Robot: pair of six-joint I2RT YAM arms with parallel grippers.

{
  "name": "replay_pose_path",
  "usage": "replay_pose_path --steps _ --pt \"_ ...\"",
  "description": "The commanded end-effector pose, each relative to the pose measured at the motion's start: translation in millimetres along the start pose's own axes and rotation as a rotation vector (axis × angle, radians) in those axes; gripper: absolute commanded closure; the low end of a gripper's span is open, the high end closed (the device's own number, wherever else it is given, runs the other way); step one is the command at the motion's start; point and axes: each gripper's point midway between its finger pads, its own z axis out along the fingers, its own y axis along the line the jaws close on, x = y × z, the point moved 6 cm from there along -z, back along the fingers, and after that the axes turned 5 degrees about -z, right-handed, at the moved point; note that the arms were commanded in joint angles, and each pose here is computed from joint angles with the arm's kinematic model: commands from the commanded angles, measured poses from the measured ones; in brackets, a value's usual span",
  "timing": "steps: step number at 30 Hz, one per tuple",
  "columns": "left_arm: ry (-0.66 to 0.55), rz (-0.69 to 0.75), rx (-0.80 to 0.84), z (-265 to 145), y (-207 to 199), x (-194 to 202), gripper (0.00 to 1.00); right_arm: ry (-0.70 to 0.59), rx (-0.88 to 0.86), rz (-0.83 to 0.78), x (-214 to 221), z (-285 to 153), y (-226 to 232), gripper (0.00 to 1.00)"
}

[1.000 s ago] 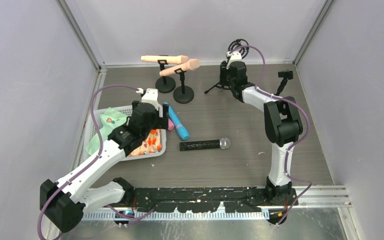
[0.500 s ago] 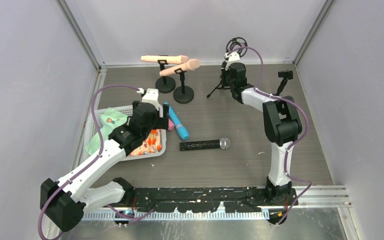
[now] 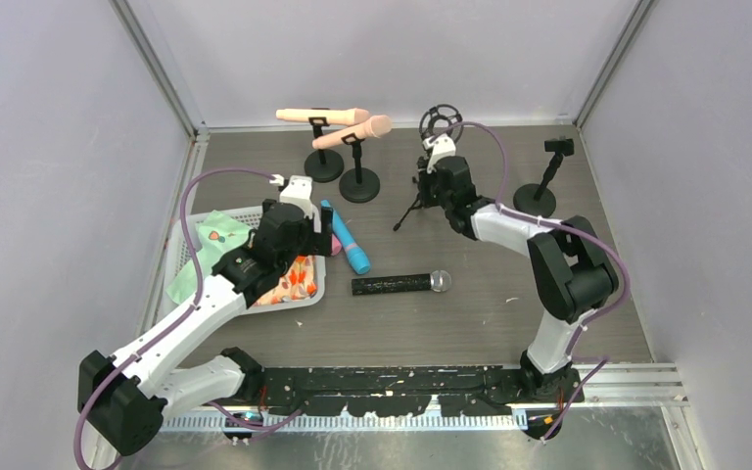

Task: Attach the microphones to the stand

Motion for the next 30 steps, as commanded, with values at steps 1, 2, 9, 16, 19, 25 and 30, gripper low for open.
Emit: replay_pose_path --steps 1,2,9,16,19,25,30 --pt "-0.059 -0.019 0.064 -4.3 -6.2 -11.5 0.12 0.033 -0.075 0.078 11.6 -28.1 37.5 0.85" --pt "-0.056 -0.020 0.071 -4.8 -7.2 -11.1 0.13 0.032 -0.087 0.081 13.6 -32.7 44.6 0.85" --pt "-0.049 0.012 0.136 -9.5 -20.0 -3.4 0.13 0.002 -0.119 0.093 15.2 -55.9 71.8 0.69" --pt "-0.043 0.082 0.249 -13.7 -41.7 9.7 0.13 -0.050 -0.105 0.125 -7.0 -85.0 62.6 0.23" --pt "-0.048 0.107 0.332 -12.4 -56.8 16.4 0.12 -0.069 -0.132 0.140 -16.5 -106.9 60.0 0.16" --pt "-0.016 0.232 0.531 -2.9 -96.8 34.8 0.12 -0.074 -0.209 0.170 -19.8 -163.1 53.4 0.12" --pt "0.032 0.435 0.767 6.3 -128.8 61.7 0.13 -0.077 -0.194 0.228 -12.5 -204.6 40.2 0.13"
